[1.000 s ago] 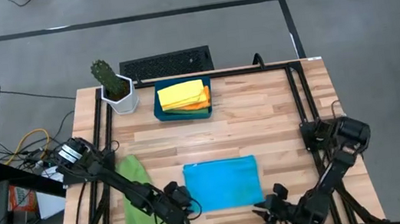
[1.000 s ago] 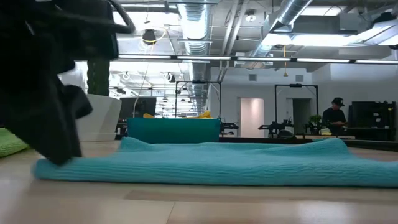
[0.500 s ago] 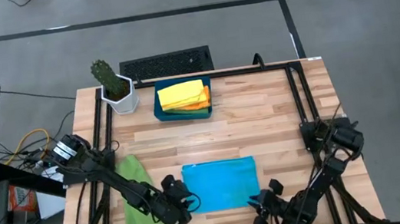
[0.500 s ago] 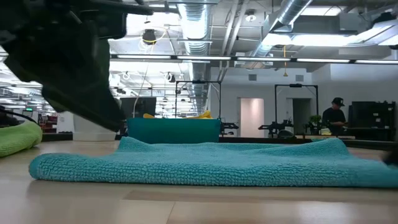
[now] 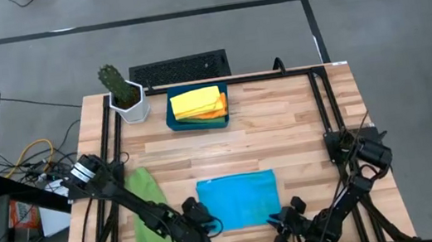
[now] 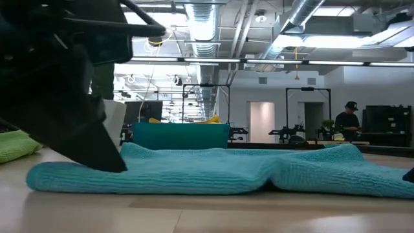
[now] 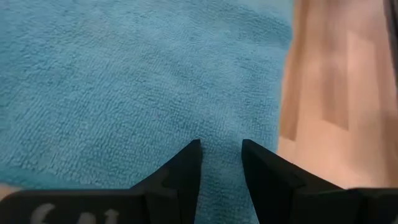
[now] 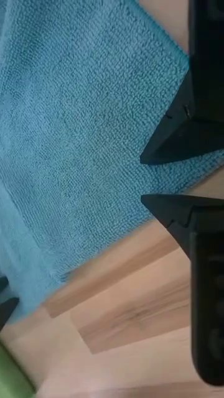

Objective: Fold microfiber towels
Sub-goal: Fold the blue towel

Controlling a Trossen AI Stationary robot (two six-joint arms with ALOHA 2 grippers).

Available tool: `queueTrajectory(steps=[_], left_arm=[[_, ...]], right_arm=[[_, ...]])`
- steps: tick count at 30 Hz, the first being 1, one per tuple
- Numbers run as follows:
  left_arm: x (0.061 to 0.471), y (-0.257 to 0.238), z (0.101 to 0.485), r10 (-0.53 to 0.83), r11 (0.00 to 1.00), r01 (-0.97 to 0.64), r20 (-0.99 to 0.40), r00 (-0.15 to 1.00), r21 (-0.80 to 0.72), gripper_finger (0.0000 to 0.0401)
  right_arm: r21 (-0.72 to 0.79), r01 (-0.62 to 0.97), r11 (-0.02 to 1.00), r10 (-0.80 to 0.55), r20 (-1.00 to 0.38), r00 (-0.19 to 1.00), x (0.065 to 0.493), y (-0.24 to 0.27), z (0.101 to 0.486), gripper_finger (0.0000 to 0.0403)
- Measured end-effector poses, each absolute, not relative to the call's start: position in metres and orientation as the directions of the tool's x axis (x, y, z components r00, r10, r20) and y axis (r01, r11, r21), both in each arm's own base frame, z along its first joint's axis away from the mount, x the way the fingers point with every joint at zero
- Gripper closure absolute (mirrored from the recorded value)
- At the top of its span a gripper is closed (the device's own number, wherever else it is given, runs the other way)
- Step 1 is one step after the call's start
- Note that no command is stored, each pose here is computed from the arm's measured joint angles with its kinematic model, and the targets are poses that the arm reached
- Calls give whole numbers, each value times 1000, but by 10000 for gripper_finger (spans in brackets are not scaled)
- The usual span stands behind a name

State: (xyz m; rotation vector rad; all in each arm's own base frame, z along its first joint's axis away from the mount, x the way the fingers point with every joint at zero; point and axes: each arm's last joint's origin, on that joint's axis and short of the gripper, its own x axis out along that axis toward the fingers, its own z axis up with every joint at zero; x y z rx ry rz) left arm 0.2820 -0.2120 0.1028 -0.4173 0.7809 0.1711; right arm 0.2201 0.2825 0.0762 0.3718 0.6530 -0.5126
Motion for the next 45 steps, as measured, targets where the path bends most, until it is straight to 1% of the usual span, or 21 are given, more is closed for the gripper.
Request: queueTrajectory(steps=[3,7,11,13,16,19,21,23,26,29,31,34,37,40,42,45], left_arm=[[278,-209,101,41,908,-336,-743,668,-252,287],[274,-208,99,26,915,-330,-781,624,-234,287],[273,-206,106,11,923,-308,-781,624,-232,287],[276,-203,114,-3,931,-284,-783,622,-230,287],[277,-193,127,6,945,-262,-793,609,-194,287],[276,-183,147,27,944,-277,-790,612,-182,287],[274,-178,153,45,942,-291,-795,605,-167,287],[272,-176,160,46,944,-286,-789,612,-167,287],[274,-177,172,49,937,-286,-737,674,-199,287],[283,-182,177,68,926,-286,-636,768,-246,287],[292,-188,179,46,924,-246,-555,831,-292,287],[305,-194,171,14,929,-190,-482,876,-318,287],[318,-193,158,-14,919,-165,-448,894,-358,287],[329,-191,143,-63,903,-135,-436,898,-408,287],[333,-191,135,-92,891,-120,-434,896,-438,287],[334,-190,124,-89,884,-144,-463,882,-444,287]], right_arm=[[167,558,813,-330,-657,678,220,282,76,287],[165,556,815,-323,-667,671,219,283,76,287],[164,542,824,-303,-682,666,216,283,87,287],[130,509,851,-290,-691,662,215,281,99,287],[89,452,888,-282,-670,687,216,274,129,287],[26,409,912,-300,-640,708,217,264,154,287],[-3,381,924,-298,-630,717,216,259,167,287],[-5,356,934,-280,-626,727,215,259,175,287],[-36,315,948,-262,-650,714,213,262,169,282],[-39,329,943,-273,-656,704,211,268,156,270],[-31,324,946,-262,-664,701,210,272,150,260],[-29,281,959,-223,-687,691,211,277,142,247],[-63,148,987,-146,-739,657,218,281,136,234],[-49,-4,999,-36,-791,610,228,284,128,224],[-29,-39,999,1,-791,612,234,285,127,219],[-30,-18,999,-13,-798,603,239,280,126,213]])
